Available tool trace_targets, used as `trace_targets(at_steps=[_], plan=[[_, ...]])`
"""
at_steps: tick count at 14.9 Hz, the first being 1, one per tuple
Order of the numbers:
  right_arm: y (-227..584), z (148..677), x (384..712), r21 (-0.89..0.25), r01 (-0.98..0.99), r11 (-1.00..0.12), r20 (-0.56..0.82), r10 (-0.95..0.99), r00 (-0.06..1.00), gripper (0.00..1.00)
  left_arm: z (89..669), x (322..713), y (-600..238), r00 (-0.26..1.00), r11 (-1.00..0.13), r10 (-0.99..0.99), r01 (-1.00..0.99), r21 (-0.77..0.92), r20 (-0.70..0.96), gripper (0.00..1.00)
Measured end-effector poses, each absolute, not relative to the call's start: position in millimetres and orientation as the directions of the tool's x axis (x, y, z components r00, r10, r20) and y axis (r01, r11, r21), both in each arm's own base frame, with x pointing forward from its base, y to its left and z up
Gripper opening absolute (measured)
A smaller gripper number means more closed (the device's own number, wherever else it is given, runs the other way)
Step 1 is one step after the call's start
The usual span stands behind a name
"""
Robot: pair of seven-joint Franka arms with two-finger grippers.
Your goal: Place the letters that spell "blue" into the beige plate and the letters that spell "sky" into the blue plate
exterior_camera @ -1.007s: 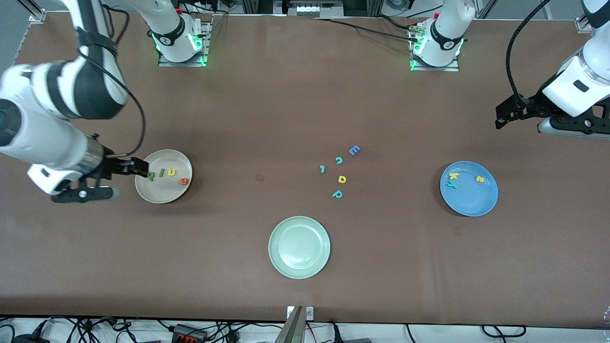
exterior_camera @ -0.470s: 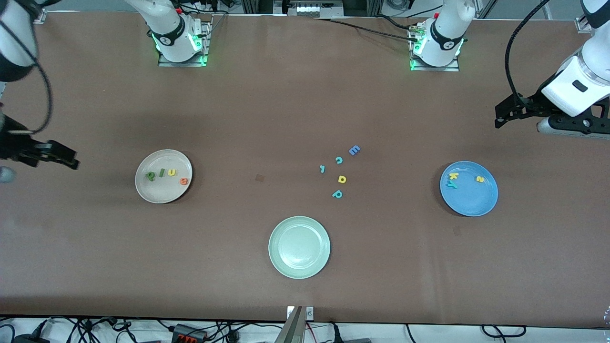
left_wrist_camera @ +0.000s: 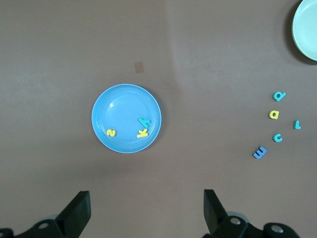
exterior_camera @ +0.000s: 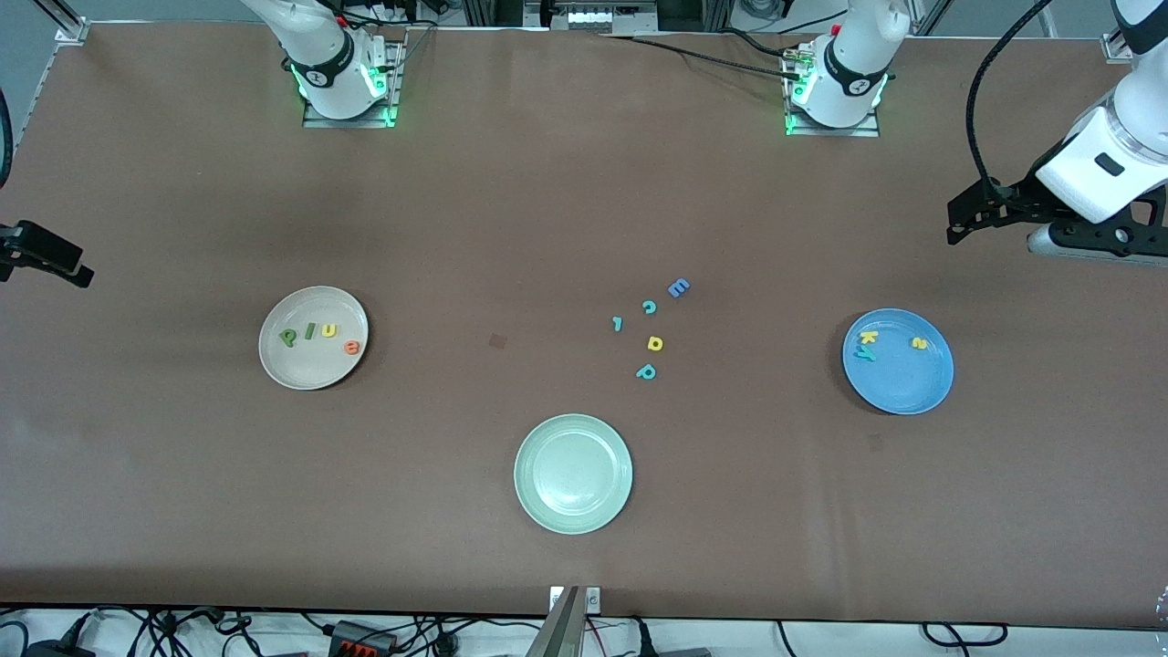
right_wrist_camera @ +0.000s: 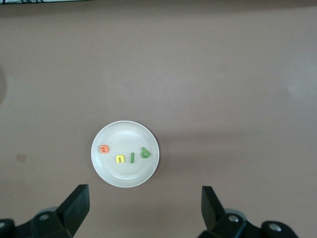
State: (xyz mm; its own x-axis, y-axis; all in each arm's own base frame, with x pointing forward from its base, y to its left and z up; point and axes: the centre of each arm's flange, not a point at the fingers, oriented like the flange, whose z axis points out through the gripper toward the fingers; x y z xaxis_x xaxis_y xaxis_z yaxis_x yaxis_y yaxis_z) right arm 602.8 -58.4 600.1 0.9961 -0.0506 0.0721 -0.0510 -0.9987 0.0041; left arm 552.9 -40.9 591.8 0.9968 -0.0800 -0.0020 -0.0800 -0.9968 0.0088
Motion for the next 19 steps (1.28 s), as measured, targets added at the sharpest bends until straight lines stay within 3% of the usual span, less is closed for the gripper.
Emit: trace_targets(at_steps=[11, 19], plan=[[-35.8, 587.0, 556.0, 0.043, -0.031, -0.999, 0.01, -0.03, 0.999, 1.0, 591.6, 550.5, -50.4, 0.995, -0.995, -0.097, -0.097, 0.009, -0.013, 1.0], [-35.1, 582.8, 554.6, 0.043, -0.025, -0.999, 0.006, -0.025, 1.0, 1.0, 595.1, 550.7, -50.7, 0.995, -0.995, -0.098, -0.098, 0.009, -0.007, 1.0]])
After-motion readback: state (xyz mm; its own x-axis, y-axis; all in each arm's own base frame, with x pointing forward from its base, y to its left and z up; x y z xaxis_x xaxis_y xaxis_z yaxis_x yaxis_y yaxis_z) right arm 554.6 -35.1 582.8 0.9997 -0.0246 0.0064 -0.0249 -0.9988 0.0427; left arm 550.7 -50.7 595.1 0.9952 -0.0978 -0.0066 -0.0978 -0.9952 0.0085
